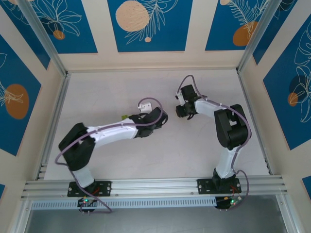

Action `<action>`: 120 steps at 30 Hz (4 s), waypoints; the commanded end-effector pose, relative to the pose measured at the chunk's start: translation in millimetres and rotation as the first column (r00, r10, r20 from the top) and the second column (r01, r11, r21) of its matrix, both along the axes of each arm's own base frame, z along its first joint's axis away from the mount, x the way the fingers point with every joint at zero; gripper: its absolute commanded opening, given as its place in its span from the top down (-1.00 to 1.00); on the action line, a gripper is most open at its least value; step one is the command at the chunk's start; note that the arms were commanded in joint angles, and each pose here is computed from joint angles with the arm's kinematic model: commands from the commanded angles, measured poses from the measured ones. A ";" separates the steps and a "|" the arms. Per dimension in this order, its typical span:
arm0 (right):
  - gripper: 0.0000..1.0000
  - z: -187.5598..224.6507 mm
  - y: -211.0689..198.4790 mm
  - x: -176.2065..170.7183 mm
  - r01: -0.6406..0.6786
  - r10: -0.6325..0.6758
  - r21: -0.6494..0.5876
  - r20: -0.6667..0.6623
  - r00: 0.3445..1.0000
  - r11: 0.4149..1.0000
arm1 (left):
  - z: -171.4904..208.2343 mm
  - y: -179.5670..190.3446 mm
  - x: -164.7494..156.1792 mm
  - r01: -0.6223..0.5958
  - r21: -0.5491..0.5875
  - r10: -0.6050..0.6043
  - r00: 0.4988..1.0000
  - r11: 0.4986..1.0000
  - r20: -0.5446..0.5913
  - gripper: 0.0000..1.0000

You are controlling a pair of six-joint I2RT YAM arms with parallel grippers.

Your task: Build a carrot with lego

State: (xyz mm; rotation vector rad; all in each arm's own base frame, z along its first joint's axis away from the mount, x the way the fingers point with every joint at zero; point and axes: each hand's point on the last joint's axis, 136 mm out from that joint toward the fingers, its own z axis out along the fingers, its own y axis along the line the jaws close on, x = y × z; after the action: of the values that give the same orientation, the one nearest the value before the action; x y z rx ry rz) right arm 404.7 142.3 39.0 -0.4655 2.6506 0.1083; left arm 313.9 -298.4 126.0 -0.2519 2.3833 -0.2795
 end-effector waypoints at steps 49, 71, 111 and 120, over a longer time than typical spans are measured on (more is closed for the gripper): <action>0.82 -55.0 40.7 -137.0 0.131 -0.155 0.085 0.417 0.896 0.988 | 75.9 171.2 -41.3 0.227 0.380 -0.397 0.791 0.897 0.465 -0.97; 0.80 12.6 71.1 -125.1 -0.041 -0.043 0.203 0.394 0.918 0.978 | 16.6 122.8 -6.3 0.487 0.547 -0.695 0.665 0.681 0.273 -0.99; 0.80 8.0 84.7 -121.9 -0.092 0.010 0.228 0.337 0.942 0.969 | -1.8 107.4 19.1 0.672 0.385 -0.767 0.612 0.632 0.192 -0.84; 0.80 7.2 84.4 -121.7 -0.095 0.014 0.228 0.334 0.943 0.969 | -6.2 102.7 25.0 0.694 0.375 -0.780 0.604 0.615 0.161 -0.63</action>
State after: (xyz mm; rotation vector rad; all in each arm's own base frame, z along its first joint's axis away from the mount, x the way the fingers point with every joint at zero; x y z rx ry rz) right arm 279.1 219.7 38.5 -0.4172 2.2751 0.3101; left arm 335.9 -193.8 115.8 0.8901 2.0483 -0.3108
